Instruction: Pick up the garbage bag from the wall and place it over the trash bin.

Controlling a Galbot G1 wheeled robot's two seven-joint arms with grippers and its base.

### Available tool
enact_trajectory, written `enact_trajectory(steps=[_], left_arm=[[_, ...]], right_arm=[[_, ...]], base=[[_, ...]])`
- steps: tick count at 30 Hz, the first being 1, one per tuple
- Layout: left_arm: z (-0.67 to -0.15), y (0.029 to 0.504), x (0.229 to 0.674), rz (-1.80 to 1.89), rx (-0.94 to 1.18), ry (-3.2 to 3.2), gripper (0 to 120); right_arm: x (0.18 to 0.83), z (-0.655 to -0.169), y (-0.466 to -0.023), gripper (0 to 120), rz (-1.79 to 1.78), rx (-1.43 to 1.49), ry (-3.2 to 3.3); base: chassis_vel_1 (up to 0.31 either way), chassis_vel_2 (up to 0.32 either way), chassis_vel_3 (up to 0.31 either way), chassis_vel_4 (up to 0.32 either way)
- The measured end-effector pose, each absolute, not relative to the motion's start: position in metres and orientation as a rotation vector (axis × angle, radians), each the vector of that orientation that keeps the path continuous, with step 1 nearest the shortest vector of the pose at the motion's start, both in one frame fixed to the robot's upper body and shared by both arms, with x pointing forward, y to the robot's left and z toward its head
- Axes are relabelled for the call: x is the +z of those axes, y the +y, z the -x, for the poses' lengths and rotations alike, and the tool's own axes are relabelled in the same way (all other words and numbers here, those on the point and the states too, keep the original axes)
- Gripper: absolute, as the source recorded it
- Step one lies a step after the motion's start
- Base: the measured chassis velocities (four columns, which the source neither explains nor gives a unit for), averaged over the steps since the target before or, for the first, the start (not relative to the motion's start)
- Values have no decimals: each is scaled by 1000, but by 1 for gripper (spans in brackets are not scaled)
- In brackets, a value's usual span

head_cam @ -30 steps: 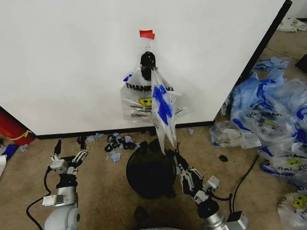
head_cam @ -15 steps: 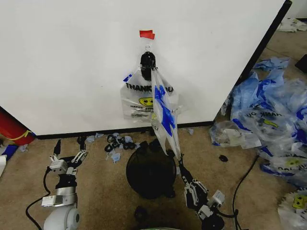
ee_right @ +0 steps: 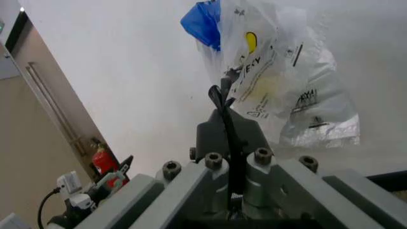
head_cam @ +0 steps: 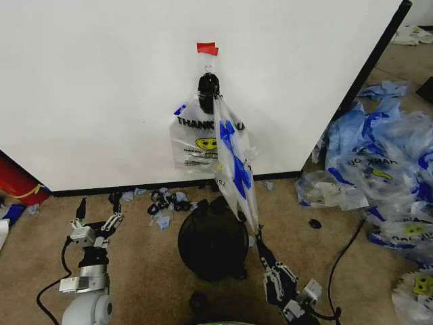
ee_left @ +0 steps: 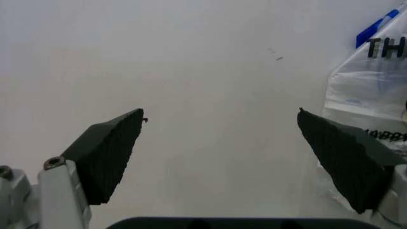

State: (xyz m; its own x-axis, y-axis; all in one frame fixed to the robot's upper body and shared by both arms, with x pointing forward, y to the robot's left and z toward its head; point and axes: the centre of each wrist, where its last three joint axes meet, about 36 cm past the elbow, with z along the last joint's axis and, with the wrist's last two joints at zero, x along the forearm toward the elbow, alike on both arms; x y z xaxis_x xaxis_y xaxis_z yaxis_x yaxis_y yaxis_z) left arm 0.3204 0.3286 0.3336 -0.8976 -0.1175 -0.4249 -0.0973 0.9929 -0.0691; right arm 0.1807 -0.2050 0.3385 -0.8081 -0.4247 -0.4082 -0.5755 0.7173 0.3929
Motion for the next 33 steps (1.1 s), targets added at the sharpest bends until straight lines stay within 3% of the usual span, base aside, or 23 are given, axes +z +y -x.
enact_trajectory(steps=[19,33], left_arm=[[-322,329,328,158,-64,2707,96],[-319,321,335,141,-70,2692,96]], right_arm=[[327,-170,-205,0,778,735,2653],[343,-245,-200,0,830,675,2595]], base=[[0,0,0,0],[0,0,0,0]])
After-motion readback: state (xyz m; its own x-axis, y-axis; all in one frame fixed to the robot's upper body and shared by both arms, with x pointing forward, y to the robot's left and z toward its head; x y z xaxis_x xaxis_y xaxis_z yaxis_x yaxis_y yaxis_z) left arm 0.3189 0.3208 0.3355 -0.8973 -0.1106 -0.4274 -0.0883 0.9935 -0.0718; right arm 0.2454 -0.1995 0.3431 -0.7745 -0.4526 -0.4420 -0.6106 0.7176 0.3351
